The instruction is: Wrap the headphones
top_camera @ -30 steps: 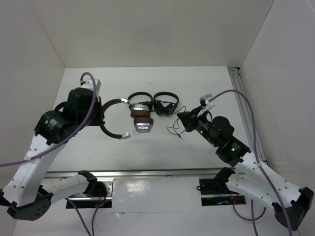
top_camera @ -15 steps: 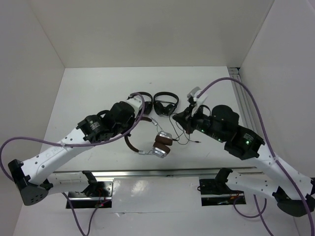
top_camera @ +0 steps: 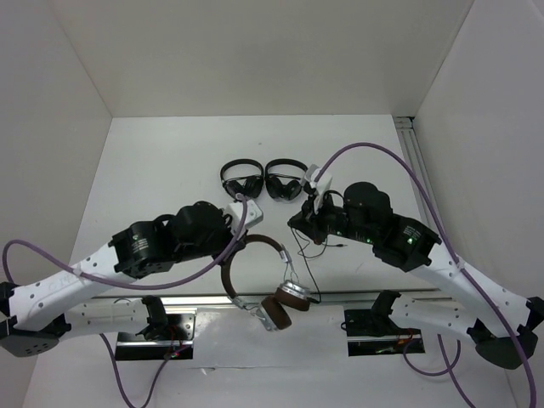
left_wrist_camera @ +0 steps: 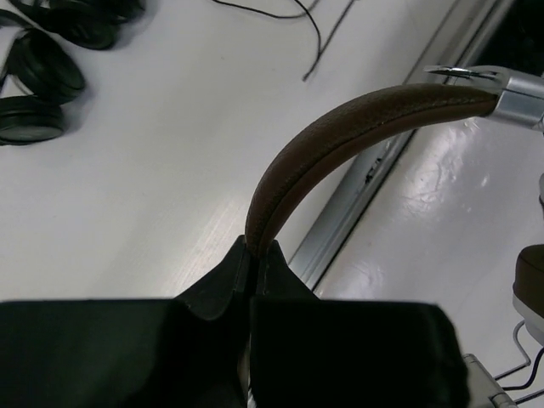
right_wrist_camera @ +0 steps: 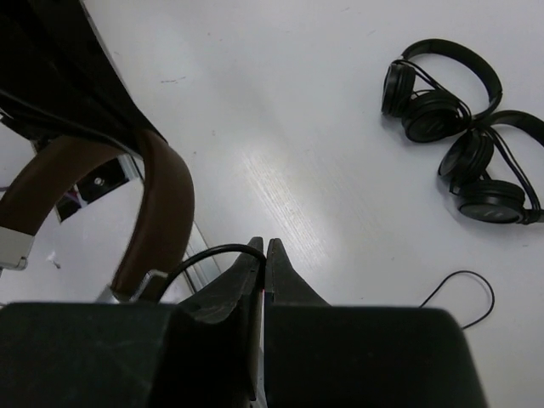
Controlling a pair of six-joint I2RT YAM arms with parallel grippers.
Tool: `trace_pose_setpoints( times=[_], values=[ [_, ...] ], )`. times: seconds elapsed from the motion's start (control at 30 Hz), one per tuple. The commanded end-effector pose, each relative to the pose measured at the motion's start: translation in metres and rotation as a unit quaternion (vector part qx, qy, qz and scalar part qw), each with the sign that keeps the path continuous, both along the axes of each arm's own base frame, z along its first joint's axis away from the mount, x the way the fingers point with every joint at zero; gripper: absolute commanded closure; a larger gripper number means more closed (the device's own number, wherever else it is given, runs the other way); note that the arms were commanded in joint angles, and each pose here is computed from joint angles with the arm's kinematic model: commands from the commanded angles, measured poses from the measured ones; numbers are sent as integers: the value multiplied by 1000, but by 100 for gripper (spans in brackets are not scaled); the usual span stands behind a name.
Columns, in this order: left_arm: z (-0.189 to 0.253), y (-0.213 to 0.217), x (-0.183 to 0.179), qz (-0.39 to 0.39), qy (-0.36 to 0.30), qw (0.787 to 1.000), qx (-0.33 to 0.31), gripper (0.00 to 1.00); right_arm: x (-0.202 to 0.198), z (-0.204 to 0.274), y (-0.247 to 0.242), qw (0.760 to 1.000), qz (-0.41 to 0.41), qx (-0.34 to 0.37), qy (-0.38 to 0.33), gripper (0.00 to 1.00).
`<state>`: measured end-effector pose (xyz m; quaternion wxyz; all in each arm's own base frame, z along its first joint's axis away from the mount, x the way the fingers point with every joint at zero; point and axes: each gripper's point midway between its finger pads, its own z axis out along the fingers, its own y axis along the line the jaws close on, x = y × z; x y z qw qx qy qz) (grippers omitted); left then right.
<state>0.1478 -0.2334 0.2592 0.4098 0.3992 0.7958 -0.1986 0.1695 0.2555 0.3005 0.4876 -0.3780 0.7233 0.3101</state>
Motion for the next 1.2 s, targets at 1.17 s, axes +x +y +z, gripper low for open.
trace_pose_setpoints(
  times=[1.17],
  values=[
    [52, -14, 21, 32, -61, 996, -54, 100, -26, -41, 27, 995, 87, 17, 53, 81]
  ],
)
